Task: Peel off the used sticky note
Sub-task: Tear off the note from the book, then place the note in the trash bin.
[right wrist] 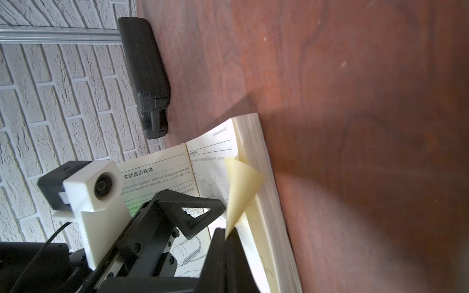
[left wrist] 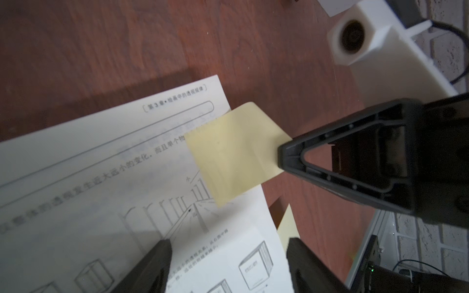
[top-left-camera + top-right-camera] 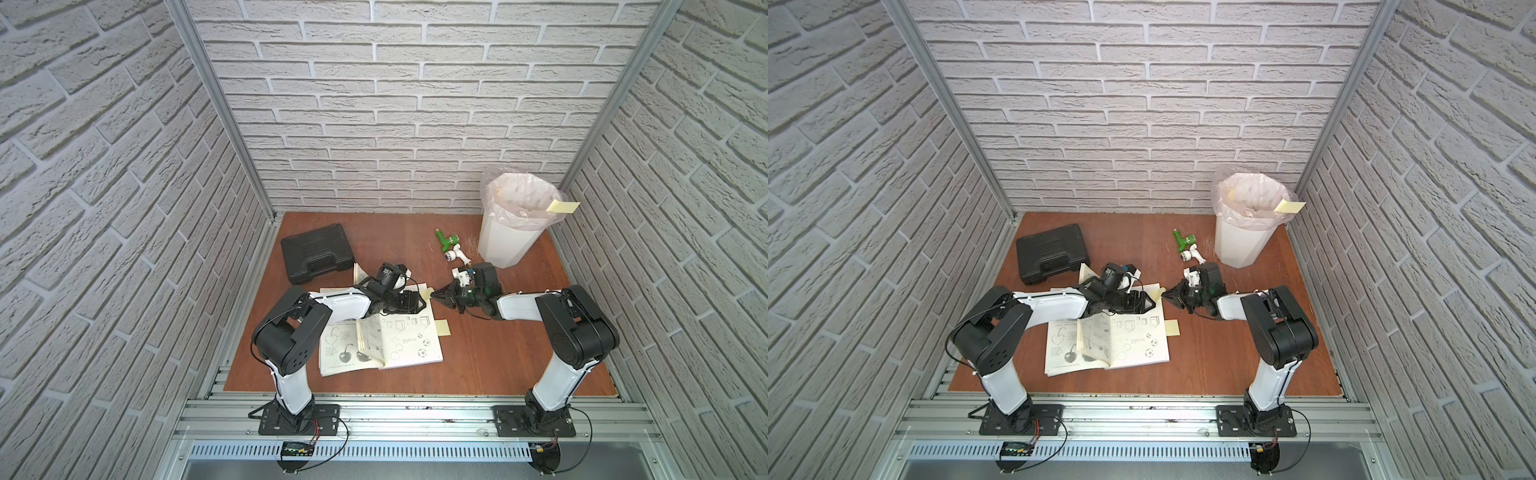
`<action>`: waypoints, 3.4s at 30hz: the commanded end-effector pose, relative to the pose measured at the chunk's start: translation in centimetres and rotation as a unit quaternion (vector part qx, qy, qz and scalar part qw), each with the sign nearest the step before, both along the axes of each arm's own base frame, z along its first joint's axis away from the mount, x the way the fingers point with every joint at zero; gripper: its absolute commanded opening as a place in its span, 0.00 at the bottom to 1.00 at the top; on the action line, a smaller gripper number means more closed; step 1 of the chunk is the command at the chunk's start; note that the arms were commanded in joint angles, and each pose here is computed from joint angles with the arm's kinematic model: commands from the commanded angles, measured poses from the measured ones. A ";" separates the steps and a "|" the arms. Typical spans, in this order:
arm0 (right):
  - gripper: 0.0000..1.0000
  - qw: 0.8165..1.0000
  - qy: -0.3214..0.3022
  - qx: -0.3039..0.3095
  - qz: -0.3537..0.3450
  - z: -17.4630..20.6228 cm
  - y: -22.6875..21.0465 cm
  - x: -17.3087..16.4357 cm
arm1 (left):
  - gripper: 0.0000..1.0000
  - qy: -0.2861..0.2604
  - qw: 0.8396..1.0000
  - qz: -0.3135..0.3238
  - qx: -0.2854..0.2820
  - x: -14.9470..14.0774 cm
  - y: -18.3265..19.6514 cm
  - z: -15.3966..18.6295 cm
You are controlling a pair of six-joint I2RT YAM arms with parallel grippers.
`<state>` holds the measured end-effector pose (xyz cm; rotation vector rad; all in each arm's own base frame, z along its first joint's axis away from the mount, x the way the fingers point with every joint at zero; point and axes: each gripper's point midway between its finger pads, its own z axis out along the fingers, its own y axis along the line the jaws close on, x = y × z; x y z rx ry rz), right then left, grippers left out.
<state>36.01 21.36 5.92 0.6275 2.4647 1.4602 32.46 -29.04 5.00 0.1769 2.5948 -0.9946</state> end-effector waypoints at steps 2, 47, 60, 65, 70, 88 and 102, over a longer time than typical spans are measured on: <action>0.03 0.999 -0.035 0.037 -0.016 2.7 0.6 1.0 | 0.76 0.022 1.000 0.003 0.014 -1.1 0.8 -2.0; 0.03 0.949 -0.267 -0.167 -0.030 27.3 -5.6 1.8 | 0.77 -0.021 0.998 0.007 -0.055 -1.8 1.5 1.5; 0.03 0.914 -0.279 -0.225 -0.192 35.6 -20.0 8.1 | 0.78 -0.030 0.997 0.014 -0.063 -2.5 2.3 2.1; 0.03 0.908 -0.239 -0.261 -0.226 34.0 -24.6 10.8 | 0.78 -0.035 0.997 0.018 -0.063 -2.7 2.6 2.4; 0.04 0.909 -0.195 -0.287 -0.232 31.4 -27.1 13.4 | 0.78 -0.041 0.997 0.023 -0.064 -2.8 2.8 3.1; 0.62 0.902 -0.190 -0.313 -0.229 33.0 -28.1 13.5 | 0.78 -0.056 0.996 0.030 -0.056 -3.7 4.0 4.3; 0.67 0.911 -0.264 -0.262 -0.177 34.4 -20.1 7.0 | 0.78 -0.060 0.996 0.043 -0.045 -4.3 5.2 4.8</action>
